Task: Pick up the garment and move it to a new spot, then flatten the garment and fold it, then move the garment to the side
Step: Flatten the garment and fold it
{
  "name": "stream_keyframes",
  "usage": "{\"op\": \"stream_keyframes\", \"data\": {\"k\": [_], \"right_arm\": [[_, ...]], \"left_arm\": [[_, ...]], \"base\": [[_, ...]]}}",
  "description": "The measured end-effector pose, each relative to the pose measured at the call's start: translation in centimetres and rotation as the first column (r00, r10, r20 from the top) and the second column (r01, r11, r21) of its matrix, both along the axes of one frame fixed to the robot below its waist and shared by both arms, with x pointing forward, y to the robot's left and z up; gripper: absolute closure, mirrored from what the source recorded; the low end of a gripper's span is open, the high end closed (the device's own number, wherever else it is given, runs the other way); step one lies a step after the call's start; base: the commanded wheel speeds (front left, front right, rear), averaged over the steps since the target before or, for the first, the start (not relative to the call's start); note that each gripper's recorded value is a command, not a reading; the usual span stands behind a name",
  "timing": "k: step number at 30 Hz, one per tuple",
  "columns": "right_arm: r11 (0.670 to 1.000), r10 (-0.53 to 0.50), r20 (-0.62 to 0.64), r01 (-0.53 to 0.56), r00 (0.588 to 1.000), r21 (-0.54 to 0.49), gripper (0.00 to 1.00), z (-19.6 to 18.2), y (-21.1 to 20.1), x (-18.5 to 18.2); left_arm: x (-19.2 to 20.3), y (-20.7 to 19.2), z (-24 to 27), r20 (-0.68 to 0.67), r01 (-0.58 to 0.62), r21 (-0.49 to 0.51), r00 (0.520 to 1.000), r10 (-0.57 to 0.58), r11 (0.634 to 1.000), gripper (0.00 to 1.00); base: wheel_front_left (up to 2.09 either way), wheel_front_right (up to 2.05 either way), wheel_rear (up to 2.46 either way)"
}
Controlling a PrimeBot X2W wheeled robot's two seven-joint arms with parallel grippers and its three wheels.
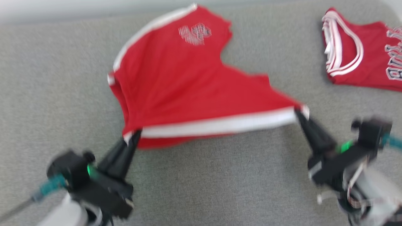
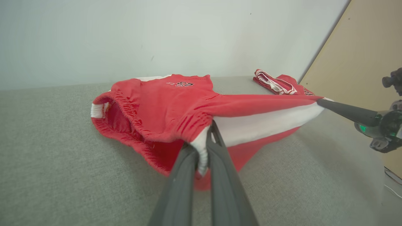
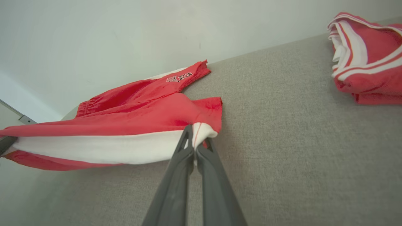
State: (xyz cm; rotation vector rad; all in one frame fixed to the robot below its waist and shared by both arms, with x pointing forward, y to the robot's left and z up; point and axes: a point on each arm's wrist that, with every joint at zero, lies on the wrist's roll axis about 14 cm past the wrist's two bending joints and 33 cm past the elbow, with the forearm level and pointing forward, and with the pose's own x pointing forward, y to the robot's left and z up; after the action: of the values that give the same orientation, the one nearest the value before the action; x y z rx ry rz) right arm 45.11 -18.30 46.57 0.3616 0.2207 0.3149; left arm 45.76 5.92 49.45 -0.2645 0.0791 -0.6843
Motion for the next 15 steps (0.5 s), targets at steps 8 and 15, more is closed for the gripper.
{"op": "stream_keyframes", "data": {"k": [8,15], "right_arm": [[1.000,-0.015,-0.111,0.017,0.994,0.025,1.00,-2.5,0.2,-8.0],[0.997,0.013,-0.211,0.003,0.977,0.077,1.00,-4.2,2.2,-13.2]], "left_arm": [[-6.9,-0.1,-1.9,-0.072,-0.018,0.005,0.997,0.018,1.000,1.00],[-9.2,1.9,-2.3,-0.083,-0.065,0.026,0.994,0.067,0.998,1.00]], "base": [[0.00,0.00,0.00],[0.00,0.00,0.00]]}}
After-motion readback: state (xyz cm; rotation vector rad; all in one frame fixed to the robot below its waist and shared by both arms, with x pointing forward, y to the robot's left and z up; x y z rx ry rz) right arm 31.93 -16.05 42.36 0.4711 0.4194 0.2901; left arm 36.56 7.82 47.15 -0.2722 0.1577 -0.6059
